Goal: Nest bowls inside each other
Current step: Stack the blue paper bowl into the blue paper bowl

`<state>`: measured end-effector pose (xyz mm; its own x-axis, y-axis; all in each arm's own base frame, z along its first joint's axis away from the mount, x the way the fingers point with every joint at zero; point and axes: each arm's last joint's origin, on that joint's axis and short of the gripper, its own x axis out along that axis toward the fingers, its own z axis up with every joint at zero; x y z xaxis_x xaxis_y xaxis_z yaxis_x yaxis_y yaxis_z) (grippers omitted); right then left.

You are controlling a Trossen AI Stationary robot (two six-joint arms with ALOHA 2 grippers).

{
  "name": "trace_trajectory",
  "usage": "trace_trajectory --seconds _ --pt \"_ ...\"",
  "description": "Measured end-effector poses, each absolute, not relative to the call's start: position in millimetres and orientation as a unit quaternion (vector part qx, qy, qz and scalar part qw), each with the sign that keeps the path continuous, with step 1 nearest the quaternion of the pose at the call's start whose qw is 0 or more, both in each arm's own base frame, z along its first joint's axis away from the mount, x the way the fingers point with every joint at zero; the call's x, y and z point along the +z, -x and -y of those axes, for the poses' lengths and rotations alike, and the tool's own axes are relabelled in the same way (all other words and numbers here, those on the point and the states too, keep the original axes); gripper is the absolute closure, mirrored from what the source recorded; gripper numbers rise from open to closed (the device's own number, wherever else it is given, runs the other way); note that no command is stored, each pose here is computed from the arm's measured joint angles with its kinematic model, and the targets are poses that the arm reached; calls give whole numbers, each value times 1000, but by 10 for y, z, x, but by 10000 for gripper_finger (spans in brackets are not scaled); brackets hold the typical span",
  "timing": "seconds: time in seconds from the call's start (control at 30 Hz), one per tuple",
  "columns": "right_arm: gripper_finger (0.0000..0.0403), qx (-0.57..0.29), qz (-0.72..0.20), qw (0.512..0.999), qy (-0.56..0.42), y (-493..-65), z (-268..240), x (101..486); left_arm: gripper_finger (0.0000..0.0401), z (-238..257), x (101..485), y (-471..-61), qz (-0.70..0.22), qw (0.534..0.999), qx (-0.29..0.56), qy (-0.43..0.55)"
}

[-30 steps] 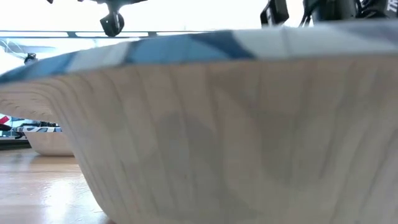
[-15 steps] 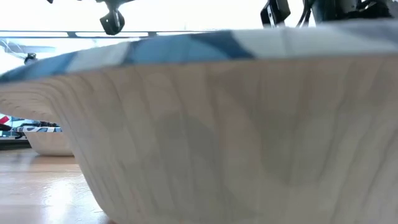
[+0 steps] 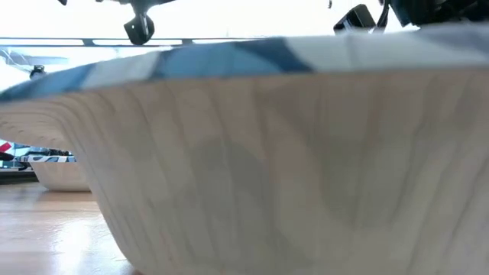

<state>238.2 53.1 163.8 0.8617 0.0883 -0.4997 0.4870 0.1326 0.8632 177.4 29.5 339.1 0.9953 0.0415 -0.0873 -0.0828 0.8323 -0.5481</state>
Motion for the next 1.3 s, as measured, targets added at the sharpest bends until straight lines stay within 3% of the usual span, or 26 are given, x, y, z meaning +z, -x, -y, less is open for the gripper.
trace_trajectory --seconds 0.37,0.5,0.67,1.0,1.3 --pt "241 -108 -256 710 -647 -2390 -551 1645 395 -305 3334 -1859 -56 954 29 292" --pt "209 -93 -258 711 -647 -2353 -549 1719 395 -303 3344 -1852 -54 955 27 292" --pt "205 -81 -257 726 -632 -2299 -537 1805 395 -301 3351 -1843 -52 955 27 291" --pt "222 -159 -304 739 -580 -2269 -508 1668 395 -293 3317 -1829 -70 953 23 295" --pt "223 -240 -360 718 -545 -2350 -472 1599 395 -291 3319 -1827 -70 949 23 307"
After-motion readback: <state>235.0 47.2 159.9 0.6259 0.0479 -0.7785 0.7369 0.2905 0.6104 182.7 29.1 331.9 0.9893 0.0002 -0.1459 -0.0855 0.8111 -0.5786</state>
